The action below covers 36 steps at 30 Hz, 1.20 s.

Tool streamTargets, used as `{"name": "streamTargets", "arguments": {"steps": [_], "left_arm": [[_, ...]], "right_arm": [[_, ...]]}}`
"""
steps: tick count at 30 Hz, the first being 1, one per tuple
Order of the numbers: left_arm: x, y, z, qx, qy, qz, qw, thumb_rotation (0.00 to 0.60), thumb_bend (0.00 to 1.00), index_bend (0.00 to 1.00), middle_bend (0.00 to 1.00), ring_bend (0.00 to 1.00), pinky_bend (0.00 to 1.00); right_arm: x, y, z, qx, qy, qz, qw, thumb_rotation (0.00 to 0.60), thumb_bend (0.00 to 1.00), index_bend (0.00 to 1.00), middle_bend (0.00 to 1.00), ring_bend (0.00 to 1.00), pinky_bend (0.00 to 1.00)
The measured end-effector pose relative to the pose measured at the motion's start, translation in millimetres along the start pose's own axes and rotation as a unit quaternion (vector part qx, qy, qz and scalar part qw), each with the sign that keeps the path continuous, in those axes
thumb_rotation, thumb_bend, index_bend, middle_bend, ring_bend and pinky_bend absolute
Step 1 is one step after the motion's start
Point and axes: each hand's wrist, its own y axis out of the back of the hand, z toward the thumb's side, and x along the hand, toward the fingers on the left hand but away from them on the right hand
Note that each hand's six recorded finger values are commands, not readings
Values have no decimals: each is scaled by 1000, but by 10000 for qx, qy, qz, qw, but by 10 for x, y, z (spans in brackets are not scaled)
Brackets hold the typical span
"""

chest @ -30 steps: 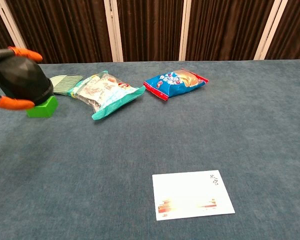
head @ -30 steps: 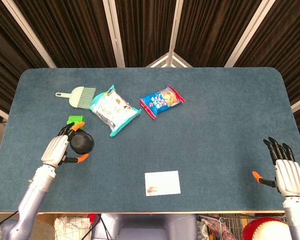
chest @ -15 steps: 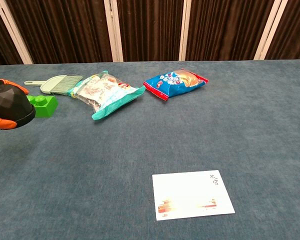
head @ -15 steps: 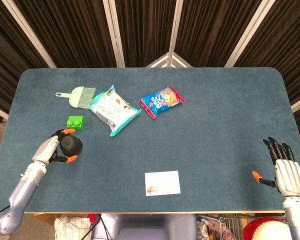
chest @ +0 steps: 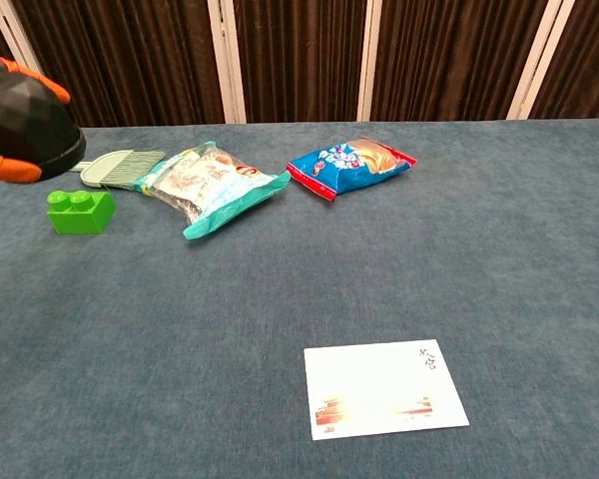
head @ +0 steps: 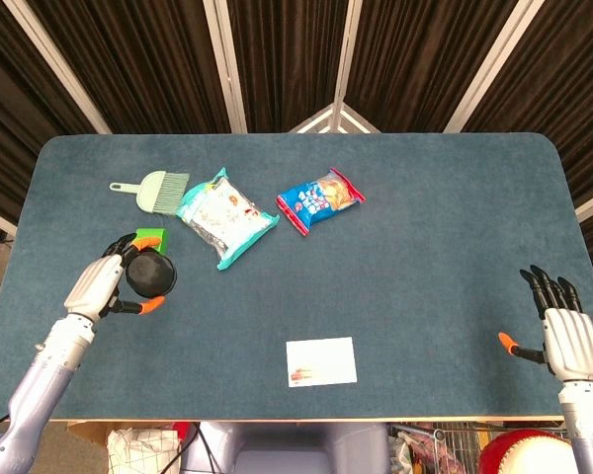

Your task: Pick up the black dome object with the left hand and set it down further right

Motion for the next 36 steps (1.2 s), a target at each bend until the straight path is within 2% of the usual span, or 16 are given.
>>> {"name": "streamTargets", "arguments": {"steps": [7,10,12,15,18,22,26,30,36], "left_arm": [[142,-366,-434,-48,556,-379,9977,600,611,221,485,0,0],[232,-501,-490,-142,598,-425,9972,600,613,229,486,0,0],[256,-487,-428,-160,506,-365,9979,600,613,230,487,0,0],[237,-340,-184,-176,193,-174,9995,600,613,230,487,0,0],[127,-123,187,-232,-251,59,9994,600,612,231,489,0,0],[-199,244,690,-319,-835,438,9950,600,612,230,491,0,0],[-436,462,830,-216,-962,634,9931,600,612,230,486,0,0],[-370,323,607,-181,-663,417,9968,600,612,229,485,0,0],[-13,-102,-183,-58,196,-26,9998,600,612,229,484,0,0]], "right_arm": [[54,1,-8,-23,3,-13,10000,600,221,102,66,124,36],[59,-1,-12,-19,3,-16,10000,600,221,102,66,124,36],[71,-9,-19,-20,-10,-8,10000,600,221,102,66,124,36],[86,-19,-23,-15,-9,-1,10000,600,221,102,66,124,36],[93,-18,-20,-16,4,-7,10000,600,221,102,66,123,36],[96,-11,-4,-39,26,-17,10000,600,222,102,66,124,36],[101,-5,-1,-44,37,-22,10000,600,222,102,66,124,36],[105,4,5,-62,46,-37,10000,600,222,102,66,124,36],[103,5,-19,-40,-4,-24,10000,600,222,102,66,124,36]]}}
